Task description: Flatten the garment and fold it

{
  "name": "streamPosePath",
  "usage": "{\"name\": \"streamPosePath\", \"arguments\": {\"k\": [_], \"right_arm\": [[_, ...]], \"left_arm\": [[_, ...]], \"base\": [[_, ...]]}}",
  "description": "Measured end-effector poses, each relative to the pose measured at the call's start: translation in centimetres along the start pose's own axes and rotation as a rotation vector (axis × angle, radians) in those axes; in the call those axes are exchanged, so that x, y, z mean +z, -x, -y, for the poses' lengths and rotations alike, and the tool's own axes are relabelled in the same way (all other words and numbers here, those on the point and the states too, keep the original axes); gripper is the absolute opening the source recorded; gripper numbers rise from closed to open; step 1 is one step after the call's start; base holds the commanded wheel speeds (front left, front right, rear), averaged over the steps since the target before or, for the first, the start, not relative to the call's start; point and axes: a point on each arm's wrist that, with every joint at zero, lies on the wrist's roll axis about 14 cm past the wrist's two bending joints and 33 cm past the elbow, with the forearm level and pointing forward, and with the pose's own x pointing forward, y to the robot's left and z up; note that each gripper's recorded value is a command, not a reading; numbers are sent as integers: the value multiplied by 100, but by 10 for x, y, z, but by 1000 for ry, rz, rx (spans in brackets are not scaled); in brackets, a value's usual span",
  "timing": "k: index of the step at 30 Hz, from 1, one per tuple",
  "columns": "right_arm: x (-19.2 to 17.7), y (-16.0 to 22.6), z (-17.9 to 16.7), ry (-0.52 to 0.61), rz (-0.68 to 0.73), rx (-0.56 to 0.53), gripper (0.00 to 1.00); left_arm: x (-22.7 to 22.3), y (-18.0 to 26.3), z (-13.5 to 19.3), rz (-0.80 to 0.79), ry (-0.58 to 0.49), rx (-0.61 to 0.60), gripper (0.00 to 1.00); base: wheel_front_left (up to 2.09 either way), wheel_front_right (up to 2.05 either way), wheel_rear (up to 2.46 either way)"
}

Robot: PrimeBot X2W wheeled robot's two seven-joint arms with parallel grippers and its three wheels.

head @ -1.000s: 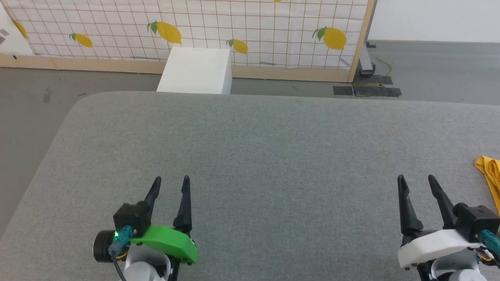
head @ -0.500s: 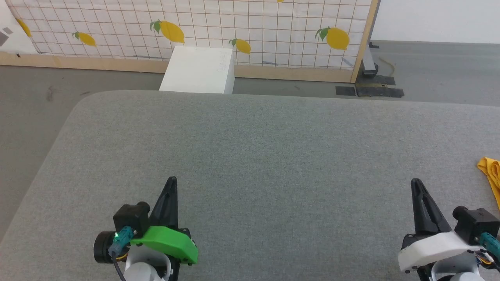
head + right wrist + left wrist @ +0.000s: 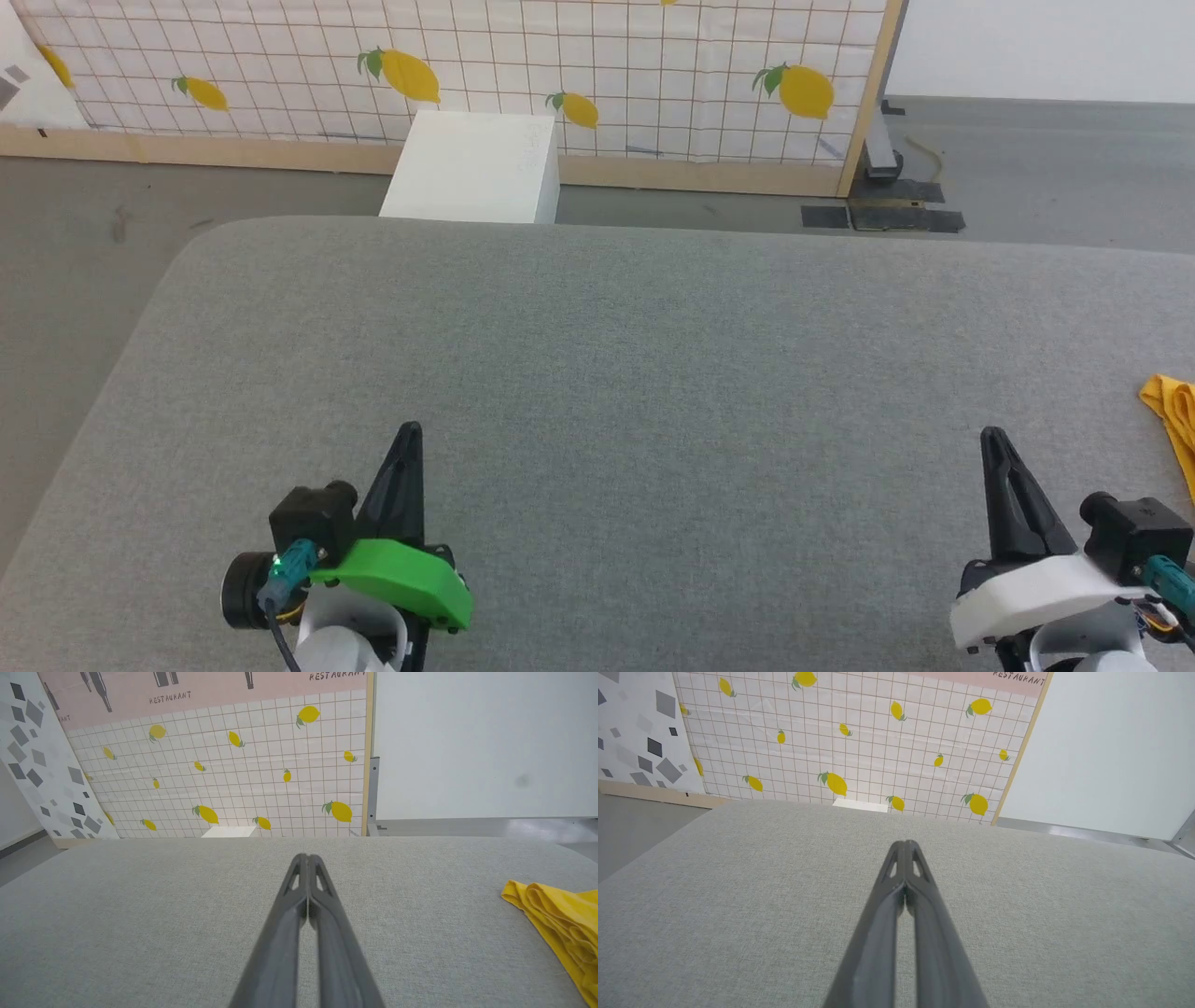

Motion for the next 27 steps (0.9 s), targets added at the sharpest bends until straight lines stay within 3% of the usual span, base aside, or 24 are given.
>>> {"name": "streamPosePath", "arguments": {"k": [27], "right_arm": [[0,0,-7,27,-24,21,0]], "left_arm": [[8,-3,-1,-10,-56,3,0]], "base": [[0,0,0]]}}
